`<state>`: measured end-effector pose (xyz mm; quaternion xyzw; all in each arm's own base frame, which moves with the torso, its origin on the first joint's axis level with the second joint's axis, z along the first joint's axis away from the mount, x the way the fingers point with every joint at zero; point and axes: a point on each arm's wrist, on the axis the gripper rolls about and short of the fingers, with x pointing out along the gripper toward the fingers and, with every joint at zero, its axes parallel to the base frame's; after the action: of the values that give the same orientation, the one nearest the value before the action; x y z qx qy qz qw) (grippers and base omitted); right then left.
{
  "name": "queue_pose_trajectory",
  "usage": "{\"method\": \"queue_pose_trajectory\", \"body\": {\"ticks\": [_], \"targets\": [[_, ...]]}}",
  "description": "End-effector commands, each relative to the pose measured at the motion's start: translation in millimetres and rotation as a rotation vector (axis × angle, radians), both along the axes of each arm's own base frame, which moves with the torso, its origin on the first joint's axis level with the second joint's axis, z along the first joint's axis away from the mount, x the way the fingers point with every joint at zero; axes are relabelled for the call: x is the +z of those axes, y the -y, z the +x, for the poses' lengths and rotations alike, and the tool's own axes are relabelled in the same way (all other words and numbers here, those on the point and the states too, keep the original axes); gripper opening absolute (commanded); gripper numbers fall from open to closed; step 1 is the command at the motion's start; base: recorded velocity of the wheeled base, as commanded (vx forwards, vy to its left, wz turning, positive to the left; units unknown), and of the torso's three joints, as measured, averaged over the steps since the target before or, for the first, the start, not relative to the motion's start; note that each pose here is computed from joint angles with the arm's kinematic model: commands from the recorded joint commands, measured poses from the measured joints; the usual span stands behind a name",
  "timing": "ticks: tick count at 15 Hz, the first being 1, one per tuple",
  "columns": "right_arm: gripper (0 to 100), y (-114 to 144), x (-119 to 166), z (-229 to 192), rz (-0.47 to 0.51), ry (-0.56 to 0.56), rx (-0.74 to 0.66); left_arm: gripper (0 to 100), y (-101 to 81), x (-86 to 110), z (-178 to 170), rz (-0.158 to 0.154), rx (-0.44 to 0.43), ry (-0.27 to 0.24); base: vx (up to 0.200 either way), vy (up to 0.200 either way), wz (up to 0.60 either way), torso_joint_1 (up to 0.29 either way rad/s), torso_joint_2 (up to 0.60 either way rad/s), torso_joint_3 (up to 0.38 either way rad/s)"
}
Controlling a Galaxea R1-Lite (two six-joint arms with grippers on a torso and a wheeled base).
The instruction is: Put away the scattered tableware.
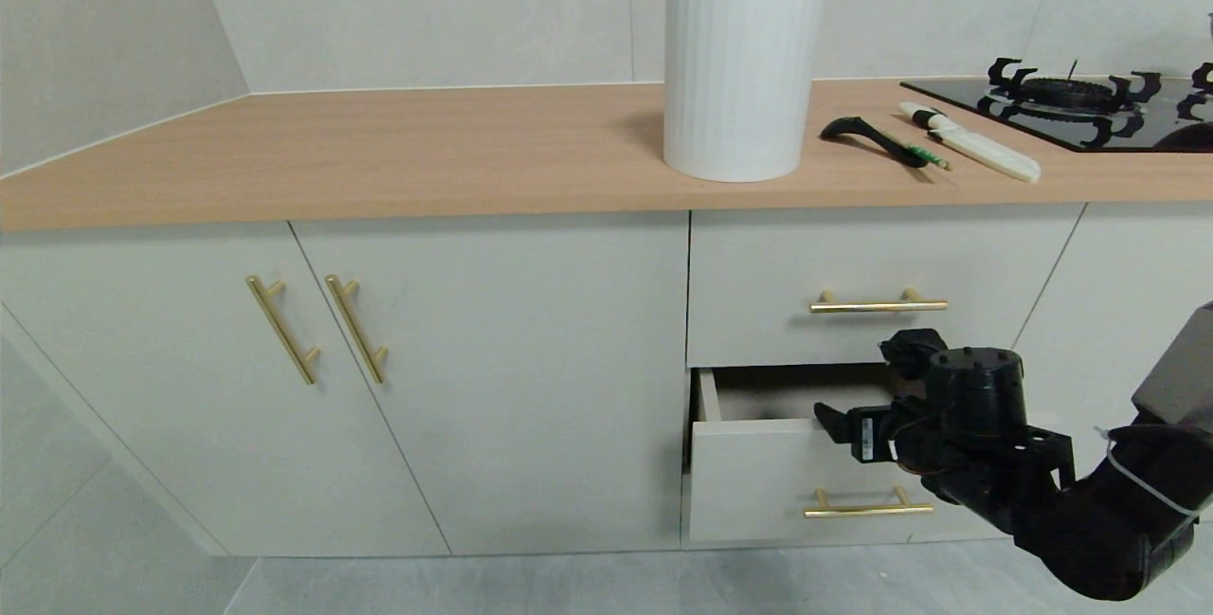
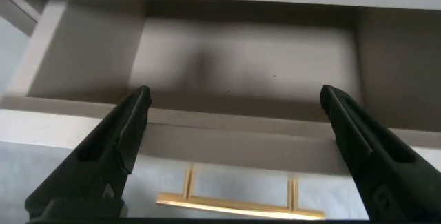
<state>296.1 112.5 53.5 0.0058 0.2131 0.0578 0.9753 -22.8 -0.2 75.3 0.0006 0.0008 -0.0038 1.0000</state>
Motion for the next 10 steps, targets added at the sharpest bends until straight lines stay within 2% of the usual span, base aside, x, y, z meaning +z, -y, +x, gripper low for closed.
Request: {"method": "queue_pose_trajectory", "body": {"ticks": [1,7,10], "targets": [[100,-0.3,-11.3,-0.2,-0.015,-0.042,0.001,100,0.0,0.1,0.1,0.0,0.0,-0.001,0.0,0.0,0.0,0.0,0.0,0.0],[100,1.7,-5.0,-5.2,-0.029,-0.074,0.003,100,0.0,0.1,0.1,0.0,0.0,-0.001,0.0,0.0,0.0,0.0,0.0,0.0],[100,4.6,4.1,-14.5,-0.05,-0.14,0.014,100,0.0,0.1,0.1,0.0,0.0,-0.001,0.0,0.0,0.0,0.0,0.0,0.0]]}}
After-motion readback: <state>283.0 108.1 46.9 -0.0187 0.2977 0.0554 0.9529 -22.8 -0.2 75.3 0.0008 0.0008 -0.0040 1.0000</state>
